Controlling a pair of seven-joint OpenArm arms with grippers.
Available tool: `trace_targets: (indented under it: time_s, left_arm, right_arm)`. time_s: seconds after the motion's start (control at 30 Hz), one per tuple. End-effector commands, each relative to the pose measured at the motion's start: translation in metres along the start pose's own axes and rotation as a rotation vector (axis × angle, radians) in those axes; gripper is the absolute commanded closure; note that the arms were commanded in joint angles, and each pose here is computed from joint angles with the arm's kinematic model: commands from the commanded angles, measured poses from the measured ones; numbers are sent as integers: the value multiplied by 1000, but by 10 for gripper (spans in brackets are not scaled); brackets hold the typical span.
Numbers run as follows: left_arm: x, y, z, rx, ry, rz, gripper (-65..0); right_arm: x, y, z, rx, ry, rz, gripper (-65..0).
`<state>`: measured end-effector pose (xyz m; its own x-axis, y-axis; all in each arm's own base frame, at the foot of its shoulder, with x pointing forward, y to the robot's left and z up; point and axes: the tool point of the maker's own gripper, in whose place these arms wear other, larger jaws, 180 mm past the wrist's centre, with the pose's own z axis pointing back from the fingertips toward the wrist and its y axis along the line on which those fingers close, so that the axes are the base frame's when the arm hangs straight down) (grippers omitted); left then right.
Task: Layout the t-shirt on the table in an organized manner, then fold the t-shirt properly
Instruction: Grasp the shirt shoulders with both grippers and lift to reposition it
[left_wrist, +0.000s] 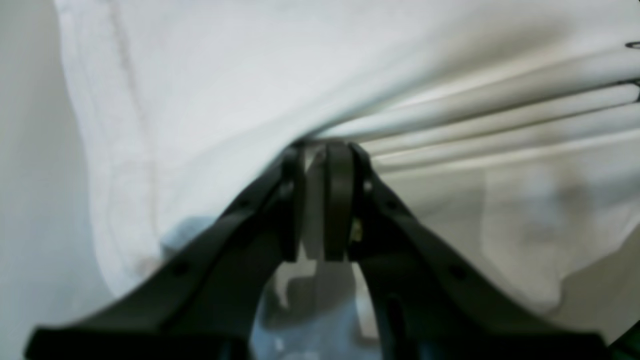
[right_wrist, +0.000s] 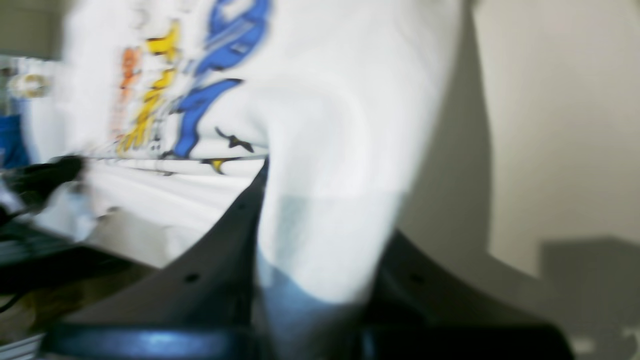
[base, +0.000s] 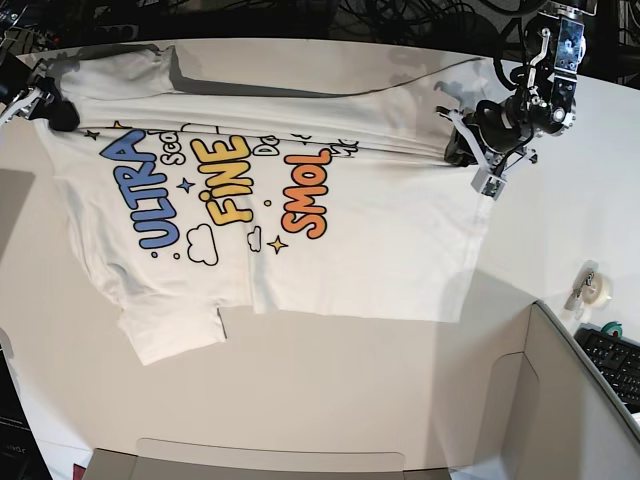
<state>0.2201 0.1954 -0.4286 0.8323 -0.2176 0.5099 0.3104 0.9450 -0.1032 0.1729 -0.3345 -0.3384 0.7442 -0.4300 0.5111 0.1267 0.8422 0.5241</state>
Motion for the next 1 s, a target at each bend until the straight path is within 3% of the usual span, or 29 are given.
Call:
trace_targets:
  time_s: [0.0,0.43,0.63,0.87,0.97]
  left_arm:
    - [-46,35,6,149,204,-17,-69]
    - [-49,32,5,141,214,-23,-69]
    - [-66,39,1,149,260,6,-69]
    - [-67,40,-1,151,241,11,-69]
    - [-67,40,-1,151,241,11,-69]
  right_arm:
    - [25,-23,21,-126,-55,51,0]
    - [38,-80,56,-467,24,121,0]
    - [44,-84,60,-508,44,144,0]
    - [32,-96,60,-589,123,166,0]
    - [35,-99,63,-609,108,180,0]
